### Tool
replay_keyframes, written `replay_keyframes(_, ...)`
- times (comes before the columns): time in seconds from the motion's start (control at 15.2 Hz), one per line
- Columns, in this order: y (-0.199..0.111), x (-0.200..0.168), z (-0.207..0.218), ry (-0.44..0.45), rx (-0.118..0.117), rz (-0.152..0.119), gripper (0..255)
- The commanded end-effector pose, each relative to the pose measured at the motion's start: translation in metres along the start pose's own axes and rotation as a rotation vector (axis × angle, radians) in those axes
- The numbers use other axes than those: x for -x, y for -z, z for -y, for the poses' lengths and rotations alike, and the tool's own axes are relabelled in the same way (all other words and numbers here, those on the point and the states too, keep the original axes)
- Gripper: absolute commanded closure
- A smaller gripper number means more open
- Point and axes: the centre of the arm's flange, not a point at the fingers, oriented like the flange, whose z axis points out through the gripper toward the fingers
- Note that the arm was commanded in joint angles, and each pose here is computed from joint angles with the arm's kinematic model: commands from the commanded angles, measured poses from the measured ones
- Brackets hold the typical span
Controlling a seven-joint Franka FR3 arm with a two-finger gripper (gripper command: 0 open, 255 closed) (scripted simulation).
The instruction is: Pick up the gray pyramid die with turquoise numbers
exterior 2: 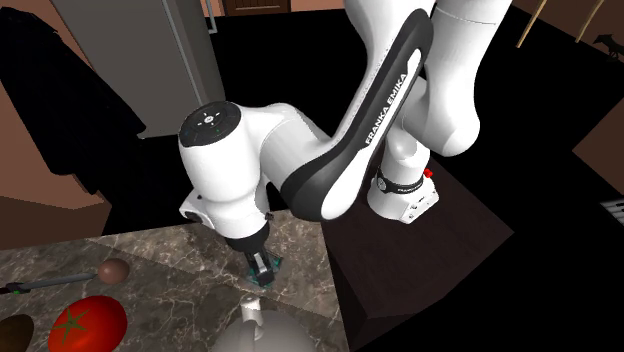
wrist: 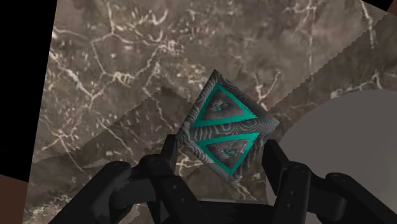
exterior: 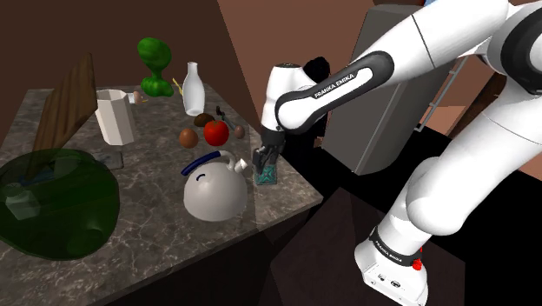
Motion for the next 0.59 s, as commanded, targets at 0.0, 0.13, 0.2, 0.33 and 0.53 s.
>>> replay_keyframes(0.0, 0.011, 0.001, 0.001, 0.000, 0.000, 0.000, 255)
replay_keyframes(0.13, 0.021, 0.001, 0.002, 0.000, 0.000, 0.000, 255)
replay_keyframes(0.2, 0.026, 0.001, 0.002, 0.000, 0.000, 0.000, 255)
replay_keyframes(0.33, 0.037, 0.001, 0.002, 0.000, 0.000, 0.000, 255)
replay_keyframes(0.53, 0.043, 0.001, 0.002, 0.000, 0.000, 0.000, 255)
